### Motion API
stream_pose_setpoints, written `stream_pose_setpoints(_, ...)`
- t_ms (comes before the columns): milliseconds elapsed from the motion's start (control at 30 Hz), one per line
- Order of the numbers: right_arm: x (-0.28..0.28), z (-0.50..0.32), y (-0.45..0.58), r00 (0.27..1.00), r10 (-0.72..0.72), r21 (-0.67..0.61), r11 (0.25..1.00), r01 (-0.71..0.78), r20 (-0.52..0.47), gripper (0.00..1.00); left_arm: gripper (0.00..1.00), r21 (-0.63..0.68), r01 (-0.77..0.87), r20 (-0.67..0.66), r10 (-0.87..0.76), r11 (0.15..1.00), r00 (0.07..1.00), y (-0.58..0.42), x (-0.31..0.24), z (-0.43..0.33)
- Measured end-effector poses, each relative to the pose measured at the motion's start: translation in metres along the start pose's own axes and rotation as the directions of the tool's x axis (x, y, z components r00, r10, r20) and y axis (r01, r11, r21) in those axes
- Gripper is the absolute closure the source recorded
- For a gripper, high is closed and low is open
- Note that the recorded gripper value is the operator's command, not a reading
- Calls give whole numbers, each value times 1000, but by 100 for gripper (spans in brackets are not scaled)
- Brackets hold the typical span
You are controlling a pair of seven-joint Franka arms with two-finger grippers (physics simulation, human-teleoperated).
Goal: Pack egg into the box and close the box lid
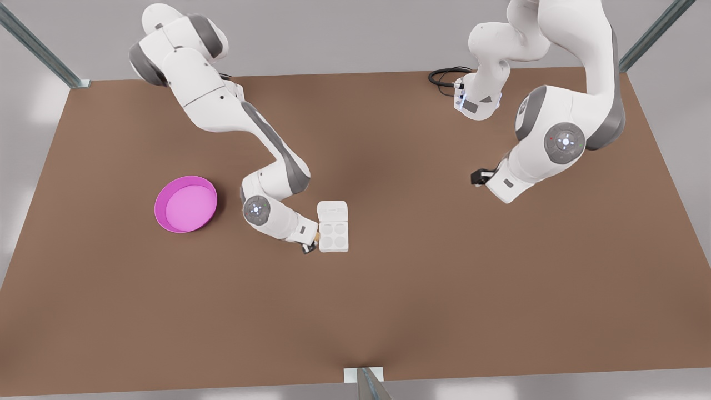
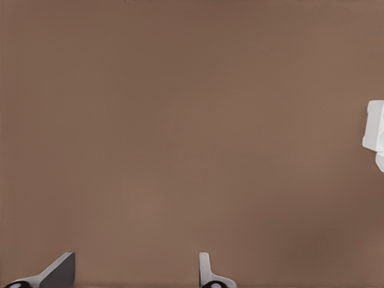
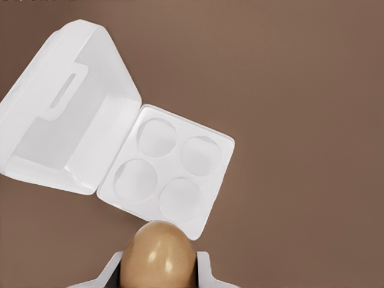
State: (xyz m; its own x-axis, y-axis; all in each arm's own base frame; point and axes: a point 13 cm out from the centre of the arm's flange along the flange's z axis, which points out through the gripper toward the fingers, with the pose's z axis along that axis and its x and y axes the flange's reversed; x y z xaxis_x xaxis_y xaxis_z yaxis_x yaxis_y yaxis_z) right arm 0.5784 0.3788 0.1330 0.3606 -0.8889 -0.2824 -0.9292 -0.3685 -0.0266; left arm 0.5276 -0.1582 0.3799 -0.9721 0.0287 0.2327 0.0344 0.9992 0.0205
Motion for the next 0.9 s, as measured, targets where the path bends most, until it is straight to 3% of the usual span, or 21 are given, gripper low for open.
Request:
stream_pose_setpoints(733,-56,50,16,994,97,-65,993,-95,42,46,0,-7,15,-17,-15,1000,1000,9,1,22)
stream_pose_setpoints(767,-57,52,15,994,100,-66,993,-97,43,41,0,-7,15,-16,-15,1000,1000,9,1,21)
stream_pose_setpoints(833,-58,53,15,993,106,-66,993,-103,43,19,0,-6,15,-12,-15,1000,1000,9,1,20)
stream_pose_setpoints(900,-60,53,15,993,112,-66,992,-108,45,13,0,-6,17,-10,-17,1000,1000,10,0,20)
